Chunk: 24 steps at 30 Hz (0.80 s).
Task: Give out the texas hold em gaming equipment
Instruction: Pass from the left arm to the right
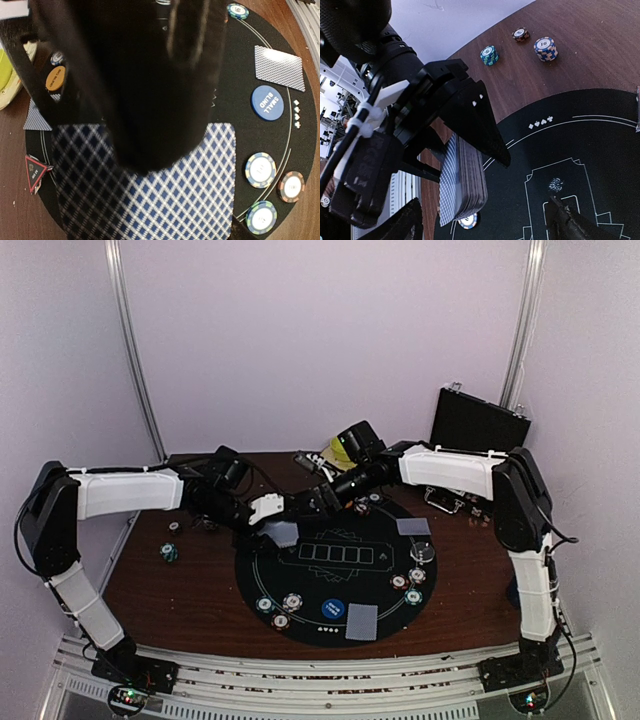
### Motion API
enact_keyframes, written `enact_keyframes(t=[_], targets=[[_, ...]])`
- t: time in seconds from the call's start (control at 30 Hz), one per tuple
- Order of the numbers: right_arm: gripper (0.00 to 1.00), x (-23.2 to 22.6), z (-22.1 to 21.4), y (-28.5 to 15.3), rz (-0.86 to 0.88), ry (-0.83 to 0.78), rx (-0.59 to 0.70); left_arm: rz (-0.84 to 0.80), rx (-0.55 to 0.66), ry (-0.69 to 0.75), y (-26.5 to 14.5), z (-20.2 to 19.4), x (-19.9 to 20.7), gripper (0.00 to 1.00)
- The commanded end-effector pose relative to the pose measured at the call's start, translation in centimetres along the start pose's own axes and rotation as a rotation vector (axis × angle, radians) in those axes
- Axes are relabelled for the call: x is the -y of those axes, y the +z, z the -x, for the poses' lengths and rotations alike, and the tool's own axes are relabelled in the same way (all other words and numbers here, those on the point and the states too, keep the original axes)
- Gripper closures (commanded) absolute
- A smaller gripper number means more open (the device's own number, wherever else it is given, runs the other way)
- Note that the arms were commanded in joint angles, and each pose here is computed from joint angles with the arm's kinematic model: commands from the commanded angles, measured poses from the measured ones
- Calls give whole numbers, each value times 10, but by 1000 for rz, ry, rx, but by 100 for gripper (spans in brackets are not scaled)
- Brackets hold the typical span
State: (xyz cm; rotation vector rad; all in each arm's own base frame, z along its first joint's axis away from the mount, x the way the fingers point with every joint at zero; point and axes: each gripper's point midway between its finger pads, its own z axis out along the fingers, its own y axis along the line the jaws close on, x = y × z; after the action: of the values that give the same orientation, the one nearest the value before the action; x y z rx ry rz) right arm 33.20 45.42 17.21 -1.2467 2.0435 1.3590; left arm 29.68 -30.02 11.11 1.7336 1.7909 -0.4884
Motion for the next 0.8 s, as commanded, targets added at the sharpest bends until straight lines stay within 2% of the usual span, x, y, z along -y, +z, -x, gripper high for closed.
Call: enact_keyframes(t=[0.0,0.2,0.47,0.77], targets=[[14,-16,-5,8,79,12,-14,4,62,18,1,17,-2,40],[17,-19,-11,26,109,69,-23,42,68,8,0,18,-8,40],[27,-18,-20,44,184,201,-15,120,48,-11,3,13,-20,40],[41,-22,-13,45,257,270,19,107,34,-7,10,9,-15,40]])
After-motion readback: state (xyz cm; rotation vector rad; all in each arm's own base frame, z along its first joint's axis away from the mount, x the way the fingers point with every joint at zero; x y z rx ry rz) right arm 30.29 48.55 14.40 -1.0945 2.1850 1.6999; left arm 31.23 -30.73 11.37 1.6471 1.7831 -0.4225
